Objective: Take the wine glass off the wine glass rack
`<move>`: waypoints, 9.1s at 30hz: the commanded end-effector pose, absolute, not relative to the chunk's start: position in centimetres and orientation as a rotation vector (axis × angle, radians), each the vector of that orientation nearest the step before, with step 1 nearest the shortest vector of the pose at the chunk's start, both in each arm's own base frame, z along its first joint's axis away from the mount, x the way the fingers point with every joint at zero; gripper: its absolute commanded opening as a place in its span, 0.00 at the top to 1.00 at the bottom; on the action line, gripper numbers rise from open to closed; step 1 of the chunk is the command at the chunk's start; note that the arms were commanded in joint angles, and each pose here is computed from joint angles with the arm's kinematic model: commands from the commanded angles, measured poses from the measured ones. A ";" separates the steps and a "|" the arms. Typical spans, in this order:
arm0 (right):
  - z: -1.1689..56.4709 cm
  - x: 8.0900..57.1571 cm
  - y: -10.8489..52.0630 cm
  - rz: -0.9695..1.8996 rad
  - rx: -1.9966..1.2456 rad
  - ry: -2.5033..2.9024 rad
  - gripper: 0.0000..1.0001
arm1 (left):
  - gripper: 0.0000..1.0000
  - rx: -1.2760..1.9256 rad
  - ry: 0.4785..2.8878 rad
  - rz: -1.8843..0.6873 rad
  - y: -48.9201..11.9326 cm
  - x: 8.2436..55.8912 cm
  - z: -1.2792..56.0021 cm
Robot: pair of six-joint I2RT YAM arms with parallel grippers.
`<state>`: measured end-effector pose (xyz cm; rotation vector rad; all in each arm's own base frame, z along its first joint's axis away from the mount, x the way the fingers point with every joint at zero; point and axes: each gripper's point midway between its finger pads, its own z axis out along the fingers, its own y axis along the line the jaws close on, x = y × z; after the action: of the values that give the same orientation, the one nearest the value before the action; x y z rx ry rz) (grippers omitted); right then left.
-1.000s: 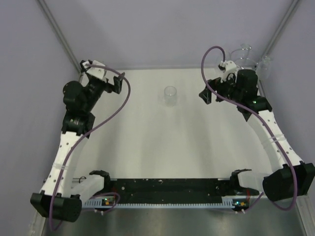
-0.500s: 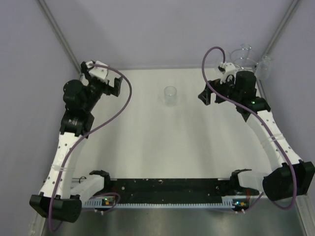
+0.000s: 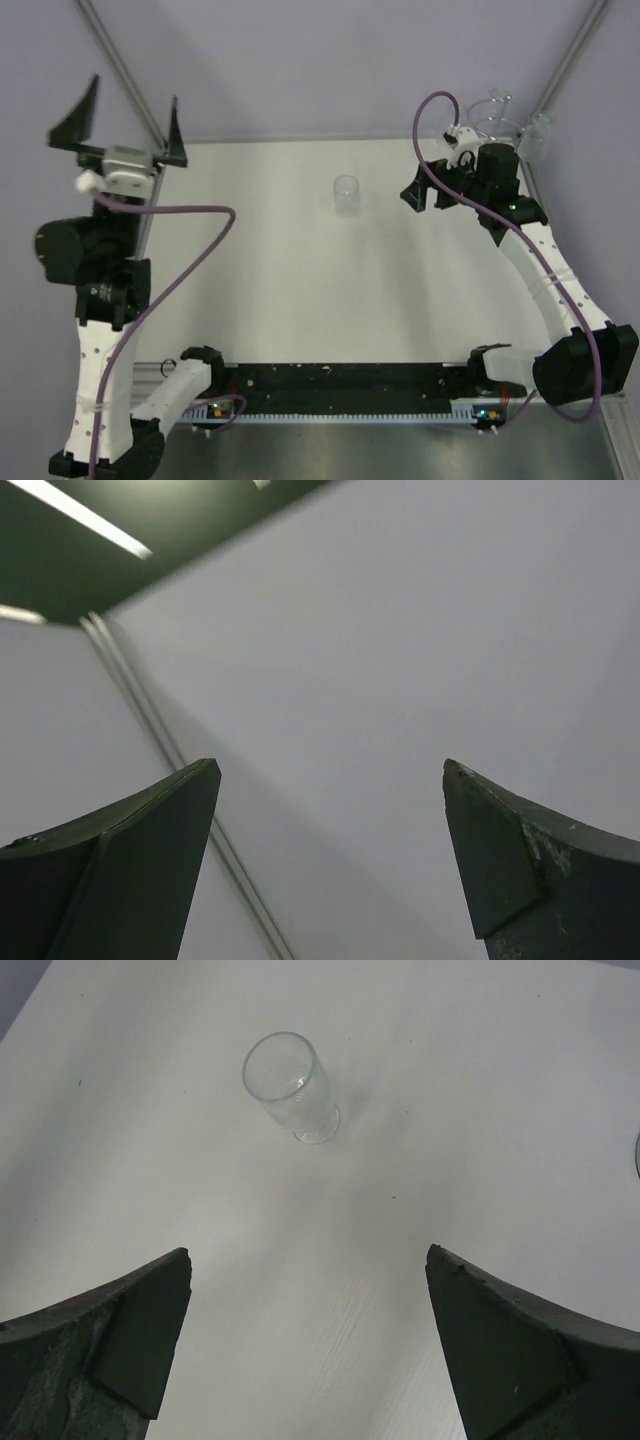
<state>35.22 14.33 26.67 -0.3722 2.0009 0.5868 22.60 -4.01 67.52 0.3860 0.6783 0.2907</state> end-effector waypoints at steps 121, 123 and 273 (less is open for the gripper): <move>29.8 51.1 -18.4 -0.135 -0.105 1.990 0.02 | 0.05 0.928 1.609 -0.664 -25.8 37.9 27.6; 28.9 52.0 -18.6 -0.140 -0.131 1.985 0.01 | 0.05 0.943 1.615 -0.636 -25.7 38.3 26.7; 40.4 45.6 21.7 1.578 -0.200 1.717 0.01 | 1.00 0.836 0.597 0.313 -33.9 47.7 44.9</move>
<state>45.73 22.52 38.12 -0.0842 1.8081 1.6701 47.15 -36.28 40.83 0.9707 0.6267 0.2348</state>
